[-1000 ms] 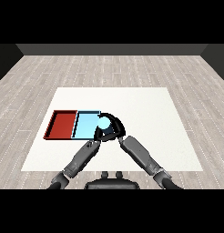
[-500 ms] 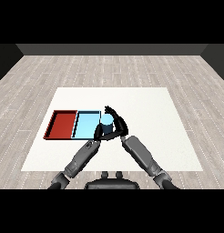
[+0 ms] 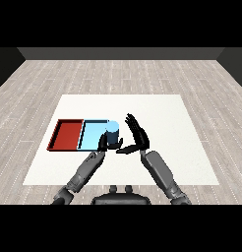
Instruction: Pick the blue can and put it in the blue box
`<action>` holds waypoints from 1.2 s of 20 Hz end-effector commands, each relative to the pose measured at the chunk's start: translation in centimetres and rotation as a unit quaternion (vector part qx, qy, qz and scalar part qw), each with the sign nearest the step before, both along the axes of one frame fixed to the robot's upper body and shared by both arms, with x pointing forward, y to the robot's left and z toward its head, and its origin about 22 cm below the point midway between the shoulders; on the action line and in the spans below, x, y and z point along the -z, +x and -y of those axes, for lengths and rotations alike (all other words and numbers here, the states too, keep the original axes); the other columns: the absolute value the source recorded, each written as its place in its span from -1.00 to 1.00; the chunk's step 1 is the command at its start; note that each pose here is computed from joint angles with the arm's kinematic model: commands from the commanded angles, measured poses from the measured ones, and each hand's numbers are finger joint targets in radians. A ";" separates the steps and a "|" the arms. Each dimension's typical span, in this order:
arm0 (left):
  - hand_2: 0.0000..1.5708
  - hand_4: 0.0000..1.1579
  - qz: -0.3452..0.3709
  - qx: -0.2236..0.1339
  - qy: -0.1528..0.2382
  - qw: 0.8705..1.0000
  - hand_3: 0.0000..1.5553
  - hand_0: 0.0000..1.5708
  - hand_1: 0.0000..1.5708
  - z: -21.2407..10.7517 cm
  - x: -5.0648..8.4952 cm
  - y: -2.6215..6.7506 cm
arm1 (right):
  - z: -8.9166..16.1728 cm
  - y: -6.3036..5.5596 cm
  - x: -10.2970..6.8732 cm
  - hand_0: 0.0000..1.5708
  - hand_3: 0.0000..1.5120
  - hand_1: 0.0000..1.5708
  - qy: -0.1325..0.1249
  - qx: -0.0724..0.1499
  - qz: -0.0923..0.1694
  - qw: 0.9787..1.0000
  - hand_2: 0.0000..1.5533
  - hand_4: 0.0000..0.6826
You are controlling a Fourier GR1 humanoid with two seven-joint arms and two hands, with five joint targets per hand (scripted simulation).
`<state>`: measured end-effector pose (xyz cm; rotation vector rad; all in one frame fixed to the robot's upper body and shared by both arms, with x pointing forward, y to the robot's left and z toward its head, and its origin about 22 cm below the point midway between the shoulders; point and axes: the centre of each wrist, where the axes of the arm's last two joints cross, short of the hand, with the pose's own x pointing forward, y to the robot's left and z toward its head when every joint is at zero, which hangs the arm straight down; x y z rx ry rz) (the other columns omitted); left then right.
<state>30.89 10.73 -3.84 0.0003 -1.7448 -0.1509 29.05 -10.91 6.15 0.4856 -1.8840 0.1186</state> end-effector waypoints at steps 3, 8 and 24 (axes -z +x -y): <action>1.00 0.95 0.002 -0.005 0.008 1.000 0.92 1.00 1.00 -1.0 -0.7 0.52 | 3.6 -2.0 -1.7 -1.00 -1.00 -1.00 0.010 0.041 0.020 0.999 -1.00 -1.00; 1.00 0.94 -0.004 -0.024 0.026 0.999 0.92 1.00 1.00 -2.6 -1.4 0.64 | 8.6 -3.0 -0.6 -1.00 -1.00 -1.00 0.058 0.083 0.034 0.994 -1.00 -1.00; 1.00 0.84 -0.159 -0.188 0.107 0.963 0.95 1.00 1.00 -15.7 0.5 5.48 | 12.2 -4.3 0.5 -1.00 -1.00 -1.00 0.046 0.157 0.021 0.986 -1.00 -1.00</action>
